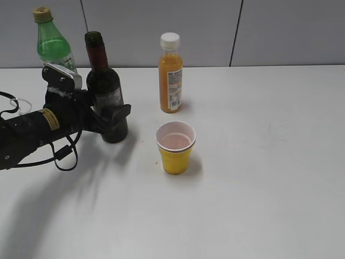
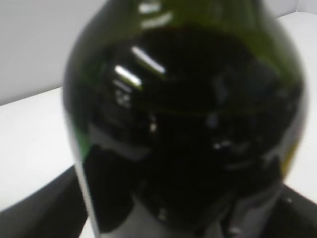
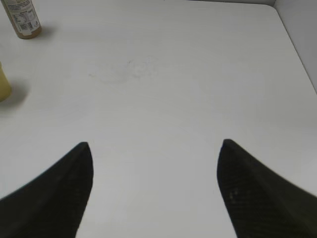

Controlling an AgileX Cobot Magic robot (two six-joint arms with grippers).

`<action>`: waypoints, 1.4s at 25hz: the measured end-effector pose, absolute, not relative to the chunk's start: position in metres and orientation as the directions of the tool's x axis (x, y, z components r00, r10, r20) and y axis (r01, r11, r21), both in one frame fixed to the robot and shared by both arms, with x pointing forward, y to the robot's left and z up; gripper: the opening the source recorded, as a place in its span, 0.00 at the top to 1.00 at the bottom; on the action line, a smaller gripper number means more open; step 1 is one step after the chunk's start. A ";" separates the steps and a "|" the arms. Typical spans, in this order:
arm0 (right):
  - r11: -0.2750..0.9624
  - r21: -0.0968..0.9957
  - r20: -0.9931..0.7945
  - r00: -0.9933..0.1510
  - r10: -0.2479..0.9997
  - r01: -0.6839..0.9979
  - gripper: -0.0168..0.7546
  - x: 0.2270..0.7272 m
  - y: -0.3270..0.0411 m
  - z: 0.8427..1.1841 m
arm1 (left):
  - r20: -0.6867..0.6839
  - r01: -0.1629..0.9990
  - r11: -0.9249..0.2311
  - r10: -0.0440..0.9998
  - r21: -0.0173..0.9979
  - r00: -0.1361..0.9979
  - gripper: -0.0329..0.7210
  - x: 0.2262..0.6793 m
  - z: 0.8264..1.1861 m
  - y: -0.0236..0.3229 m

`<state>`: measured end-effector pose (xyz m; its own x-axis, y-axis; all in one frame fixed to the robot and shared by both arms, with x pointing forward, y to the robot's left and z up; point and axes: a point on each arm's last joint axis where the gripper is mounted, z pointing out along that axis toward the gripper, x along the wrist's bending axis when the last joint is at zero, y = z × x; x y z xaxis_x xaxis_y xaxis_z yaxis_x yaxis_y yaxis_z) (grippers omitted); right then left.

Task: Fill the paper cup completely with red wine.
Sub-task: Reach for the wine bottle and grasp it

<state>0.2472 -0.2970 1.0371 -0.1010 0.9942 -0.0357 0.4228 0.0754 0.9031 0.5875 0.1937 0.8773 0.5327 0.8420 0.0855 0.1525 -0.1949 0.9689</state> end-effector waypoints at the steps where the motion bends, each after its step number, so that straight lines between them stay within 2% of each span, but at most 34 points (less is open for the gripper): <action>1: 0.075 0.903 -0.036 -0.101 0.994 0.423 0.22 0.247 -0.297 1.037 | 0.082 0.158 -0.195 0.842 0.968 0.533 0.04 0.589 0.874 0.193; 12: 0.077 0.903 -0.037 -0.102 0.994 0.423 0.22 0.247 -0.297 1.037 | 0.041 0.170 -0.154 0.845 0.973 0.534 0.09 0.594 0.859 0.191; 18: 0.077 0.903 -0.037 -0.102 0.994 0.423 0.22 0.247 -0.297 1.037 | 0.023 0.141 -0.117 0.844 0.983 0.536 0.21 0.594 0.859 0.190; 31: 0.075 0.903 -0.036 -0.101 0.994 0.423 0.22 0.247 -0.297 1.037 | 0.022 0.142 -0.114 0.849 0.983 0.528 0.21 0.595 0.859 0.190; 35: 0.077 0.903 -0.037 -0.101 0.994 0.423 0.25 0.247 -0.297 1.037 | 0.017 0.136 -0.104 0.851 0.985 0.525 0.21 0.593 0.859 0.191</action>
